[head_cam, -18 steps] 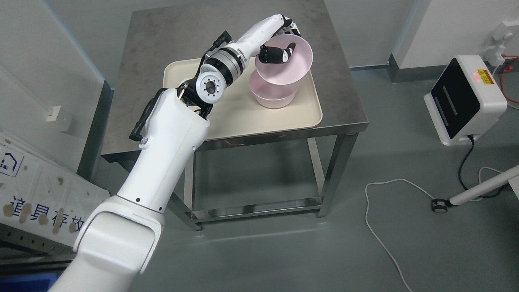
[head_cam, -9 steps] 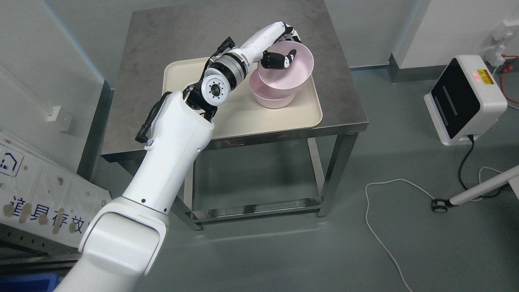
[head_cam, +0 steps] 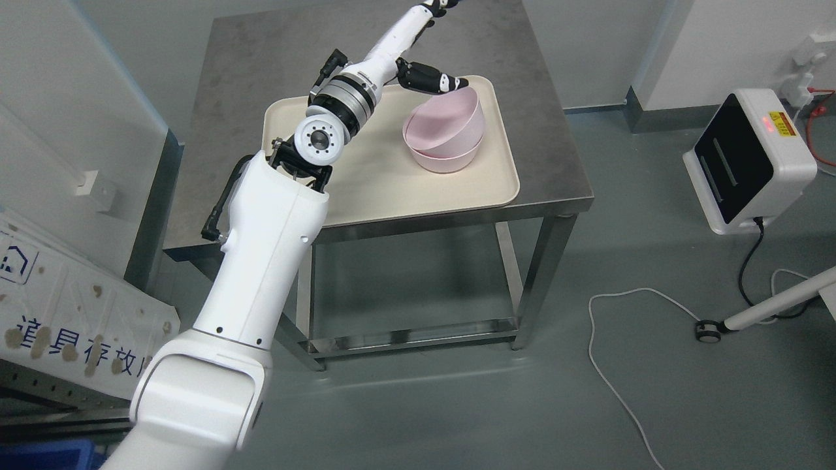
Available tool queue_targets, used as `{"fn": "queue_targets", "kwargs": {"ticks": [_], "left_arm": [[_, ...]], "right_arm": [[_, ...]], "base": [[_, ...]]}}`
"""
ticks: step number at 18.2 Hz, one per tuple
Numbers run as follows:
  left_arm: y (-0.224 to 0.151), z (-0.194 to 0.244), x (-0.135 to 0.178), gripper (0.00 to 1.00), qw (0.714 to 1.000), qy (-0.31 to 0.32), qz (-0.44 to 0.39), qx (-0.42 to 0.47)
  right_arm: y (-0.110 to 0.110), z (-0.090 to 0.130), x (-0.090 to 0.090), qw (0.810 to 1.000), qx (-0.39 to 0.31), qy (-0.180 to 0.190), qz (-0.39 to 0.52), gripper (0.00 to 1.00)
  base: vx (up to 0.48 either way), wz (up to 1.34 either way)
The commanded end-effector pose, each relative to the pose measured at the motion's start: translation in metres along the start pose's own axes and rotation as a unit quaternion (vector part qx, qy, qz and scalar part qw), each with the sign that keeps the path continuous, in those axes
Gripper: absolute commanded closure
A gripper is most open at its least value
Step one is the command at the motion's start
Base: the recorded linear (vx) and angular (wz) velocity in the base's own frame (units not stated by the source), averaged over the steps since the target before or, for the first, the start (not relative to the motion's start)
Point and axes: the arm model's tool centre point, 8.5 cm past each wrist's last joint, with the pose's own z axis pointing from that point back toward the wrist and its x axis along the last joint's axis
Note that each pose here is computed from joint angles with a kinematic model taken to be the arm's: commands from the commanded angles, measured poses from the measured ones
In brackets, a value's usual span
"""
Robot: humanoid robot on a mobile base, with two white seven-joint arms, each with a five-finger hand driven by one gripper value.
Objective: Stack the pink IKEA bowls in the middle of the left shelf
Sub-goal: 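Grasp the rim of the stacked pink bowls with the left hand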
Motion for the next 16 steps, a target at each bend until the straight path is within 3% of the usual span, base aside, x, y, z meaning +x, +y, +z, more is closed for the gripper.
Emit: {"fn": "queue_targets", "kwargs": {"ticks": [1, 3, 4, 6, 13, 16], "left_arm": [[-0.013, 0.072, 0.027, 0.13, 0.98, -0.135, 0.146, -0.003], [-0.046, 0.079, 0.019, 0.13, 0.981, -0.123, 0.142, -0.053], [-0.072, 0.076, 0.017, 0.13, 0.986, -0.102, 0.099, -0.087], [-0.086, 0.075, 0.001, 0.13, 0.993, -0.051, 0.005, -0.107], [-0.067, 0.07, -0.025, 0.13, 0.992, 0.029, -0.08, -0.091], [-0.048, 0.063, -0.016, 0.14, 0.991, 0.026, -0.11, -0.075]], "right_arm": [[-0.011, 0.0, 0.0, 1.0, -0.009, 0.0, 0.0, 0.0], [-0.011, 0.0, 0.0, 1.0, -0.009, 0.0, 0.0, 0.0], [-0.011, 0.0, 0.0, 1.0, -0.009, 0.0, 0.0, 0.0], [-0.011, 0.0, 0.0, 1.0, -0.009, 0.0, 0.0, 0.0], [-0.011, 0.0, 0.0, 1.0, -0.009, 0.0, 0.0, 0.0], [-0.011, 0.0, 0.0, 1.0, -0.009, 0.0, 0.0, 0.0]], "base": [[0.0, 0.0], [0.0, 0.0], [0.0, 0.0], [0.0, 0.0], [0.0, 0.0], [0.0, 0.0]]}}
